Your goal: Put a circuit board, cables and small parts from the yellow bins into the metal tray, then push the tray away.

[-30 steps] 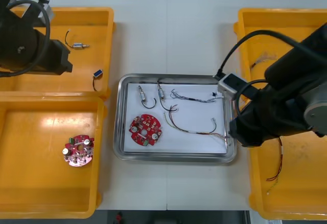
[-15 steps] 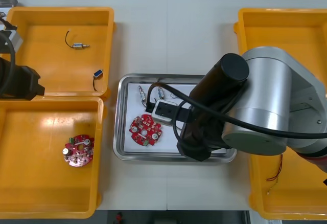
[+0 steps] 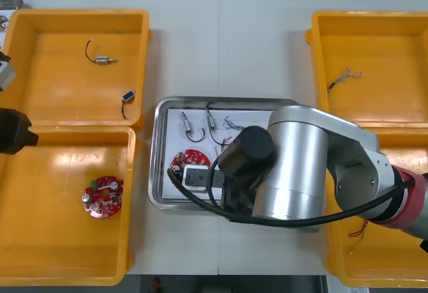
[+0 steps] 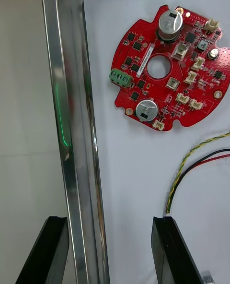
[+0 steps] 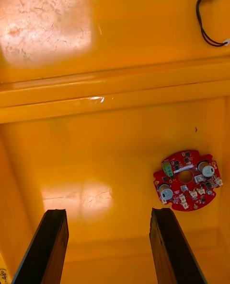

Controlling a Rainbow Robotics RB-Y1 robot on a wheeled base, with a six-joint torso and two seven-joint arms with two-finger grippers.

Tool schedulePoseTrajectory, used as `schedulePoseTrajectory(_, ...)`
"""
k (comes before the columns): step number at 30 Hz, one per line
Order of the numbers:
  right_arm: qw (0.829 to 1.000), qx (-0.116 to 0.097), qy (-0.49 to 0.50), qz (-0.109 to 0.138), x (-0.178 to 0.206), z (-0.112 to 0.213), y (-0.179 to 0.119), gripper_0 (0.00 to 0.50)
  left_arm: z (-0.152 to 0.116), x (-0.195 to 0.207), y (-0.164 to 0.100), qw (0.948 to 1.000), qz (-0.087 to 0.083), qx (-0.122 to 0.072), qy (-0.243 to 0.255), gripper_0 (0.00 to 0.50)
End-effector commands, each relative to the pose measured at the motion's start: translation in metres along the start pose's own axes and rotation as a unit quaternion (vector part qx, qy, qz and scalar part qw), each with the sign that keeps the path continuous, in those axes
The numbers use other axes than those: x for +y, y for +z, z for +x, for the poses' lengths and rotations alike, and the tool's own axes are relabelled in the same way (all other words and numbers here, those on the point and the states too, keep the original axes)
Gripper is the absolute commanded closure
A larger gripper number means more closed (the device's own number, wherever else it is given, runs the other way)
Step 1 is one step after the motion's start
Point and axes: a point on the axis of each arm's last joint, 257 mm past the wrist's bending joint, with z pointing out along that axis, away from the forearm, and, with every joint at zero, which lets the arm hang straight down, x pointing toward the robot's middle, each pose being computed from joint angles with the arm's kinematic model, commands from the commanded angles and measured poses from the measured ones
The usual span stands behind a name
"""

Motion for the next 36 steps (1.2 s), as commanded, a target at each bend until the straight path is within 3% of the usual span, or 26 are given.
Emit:
schedulePoseTrajectory(1,0.999,0.003,-0.040,0.021,0.002,-0.009,0.008,0.000,0.008,0.018,-0.013,0.9996,-0.027,-0.003,0.012,0.000)
schedulePoseTrajectory(11,0.998,0.037,-0.048,0.016,0.015,0.010,0.028,0.000,0.010,0.025,-0.013,0.9995,-0.033,-0.003,0.001,0.000)
schedulePoseTrajectory(18,0.997,0.041,-0.056,0.030,0.018,0.009,0.034,0.000,0.020,0.036,-0.013,0.9990,-0.041,0.003,-0.018,0.000)
schedulePoseTrajectory(25,0.998,0.040,-0.051,0.027,0.020,0.011,0.045,0.000,0.028,0.041,-0.010,0.9982,-0.045,0.011,-0.038,0.000)
schedulePoseTrajectory(36,0.997,0.039,-0.048,0.035,0.020,0.005,0.050,0.000,0.029,0.033,-0.006,0.9966,-0.025,0.005,-0.078,0.000)
